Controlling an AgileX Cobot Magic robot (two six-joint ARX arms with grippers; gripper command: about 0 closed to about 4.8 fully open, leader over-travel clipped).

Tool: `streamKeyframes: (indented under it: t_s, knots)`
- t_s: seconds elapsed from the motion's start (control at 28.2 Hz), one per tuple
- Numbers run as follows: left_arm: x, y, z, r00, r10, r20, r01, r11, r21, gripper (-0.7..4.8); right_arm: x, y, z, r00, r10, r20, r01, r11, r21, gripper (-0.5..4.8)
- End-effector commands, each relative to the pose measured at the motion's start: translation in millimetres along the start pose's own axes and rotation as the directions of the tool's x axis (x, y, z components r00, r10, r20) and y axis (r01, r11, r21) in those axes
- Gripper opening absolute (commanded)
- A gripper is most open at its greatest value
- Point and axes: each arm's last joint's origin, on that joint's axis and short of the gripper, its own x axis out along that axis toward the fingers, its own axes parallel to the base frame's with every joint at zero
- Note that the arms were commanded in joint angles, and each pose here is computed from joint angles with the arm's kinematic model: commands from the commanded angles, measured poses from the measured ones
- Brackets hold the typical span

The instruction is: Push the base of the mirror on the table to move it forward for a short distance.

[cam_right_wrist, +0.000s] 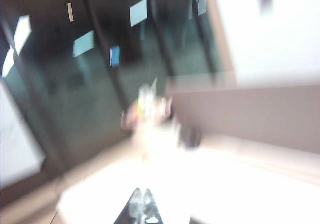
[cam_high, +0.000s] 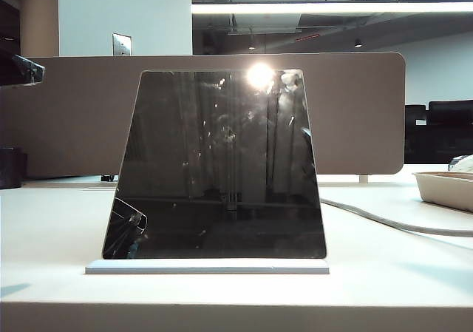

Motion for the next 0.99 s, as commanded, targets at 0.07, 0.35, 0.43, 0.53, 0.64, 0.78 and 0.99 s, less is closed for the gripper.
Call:
streamKeyframes:
  t_s: [0.07,0.35,0.43,0.53,0.64,0.78,0.99]
  knots:
    - [0.0,-0.2,1.3,1.0,-0.005,0.011,0.005,1.0,0.004,-0.01,65.0,-34.9,-55.4,0.857,0.101,-0.505,-0.021,0.986,0.163,-0.05]
    - [0.0,-0.2,1.3,1.0,-0.005,0.011,0.005,1.0,0.004,-0.01,144.4,-40.8,-171.7,0.505,-0.155,-0.849,0.111,0.987,-0.114,-0.05]
    - [0.0,-0.2,1.3,1.0,-0.006,0.011,0.005,1.0,0.004,-0.01,160.3,-32.6,-196.7,0.47,-0.139,-0.872,0.06,0.99,-0.125,-0.05]
    - [0.0,-0.2,1.3,1.0,-0.005,0.011,0.005,1.0,0.004,-0.01,174.0,-30.4,-221.8,0.434,-0.114,-0.894,0.038,0.993,-0.108,-0.05]
    - [0.0,-0.1,1.3,1.0,-0.001,0.011,0.001,1.0,0.004,-0.01,180.9,-29.8,-242.3,0.383,-0.111,-0.917,0.059,0.994,-0.096,-0.05]
    - [0.0,-0.3,1.3,1.0,-0.012,0.011,0.012,1.0,0.004,-0.01,182.3,-34.2,-261.4,0.302,-0.133,-0.944,0.077,0.99,-0.115,-0.05]
    - [0.0,-0.1,1.3,1.0,-0.004,0.011,0.004,1.0,0.004,-0.01,183.6,-45.3,-274.1,0.246,-0.161,-0.956,0.103,0.985,-0.139,-0.05]
